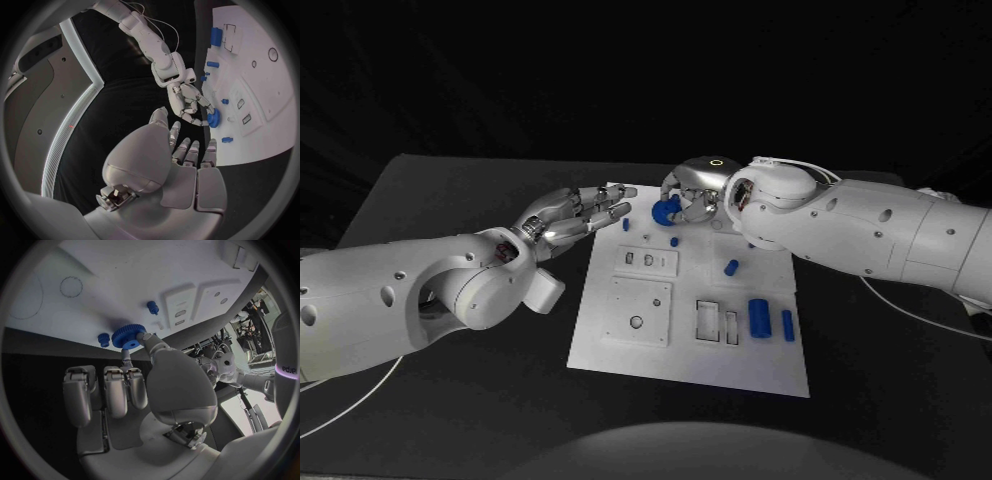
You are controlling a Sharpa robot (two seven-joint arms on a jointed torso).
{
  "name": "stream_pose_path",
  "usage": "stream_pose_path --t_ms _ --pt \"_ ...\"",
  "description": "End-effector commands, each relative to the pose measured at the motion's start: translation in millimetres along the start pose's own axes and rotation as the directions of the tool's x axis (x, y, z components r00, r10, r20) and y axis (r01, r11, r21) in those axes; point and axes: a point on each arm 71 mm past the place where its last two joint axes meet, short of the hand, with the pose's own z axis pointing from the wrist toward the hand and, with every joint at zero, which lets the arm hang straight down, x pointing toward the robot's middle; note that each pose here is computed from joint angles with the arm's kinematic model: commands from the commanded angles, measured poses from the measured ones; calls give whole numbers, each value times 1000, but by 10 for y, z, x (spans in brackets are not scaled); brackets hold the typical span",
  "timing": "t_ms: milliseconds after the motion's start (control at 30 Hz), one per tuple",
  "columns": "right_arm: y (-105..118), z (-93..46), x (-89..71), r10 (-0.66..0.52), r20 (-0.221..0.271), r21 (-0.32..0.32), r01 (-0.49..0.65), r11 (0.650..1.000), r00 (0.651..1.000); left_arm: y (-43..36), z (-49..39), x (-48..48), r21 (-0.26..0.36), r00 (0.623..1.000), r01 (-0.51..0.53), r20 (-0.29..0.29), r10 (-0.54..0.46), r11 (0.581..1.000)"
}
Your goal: Assemble the parts on the task board
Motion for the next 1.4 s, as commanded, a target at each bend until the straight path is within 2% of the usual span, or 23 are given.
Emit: stream_pose_path --t_ms 33,267,767,1067,1400 --pt "-18 -1 71 -12 -60 15 13 1000 998 -12 13 19 9 1000 6 -14 -6 1000" --pt "-66 -27 88 -24 -62 34 26 999 998 -11 14 13 10 1000 8 -11 -7 1000" --pt "-72 -86 109 -8 -56 28 10 1000 998 -6 23 11 10 1000 9 -12 -9 1000" --pt "-121 -163 81 6 4 7 -6 1000 1000 -3 23 6 10 1000 9 -11 -9 1000" --pt "-192 -224 140 19 -31 20 -18 1000 999 3 33 6 8 1000 11 -14 -11 1000"
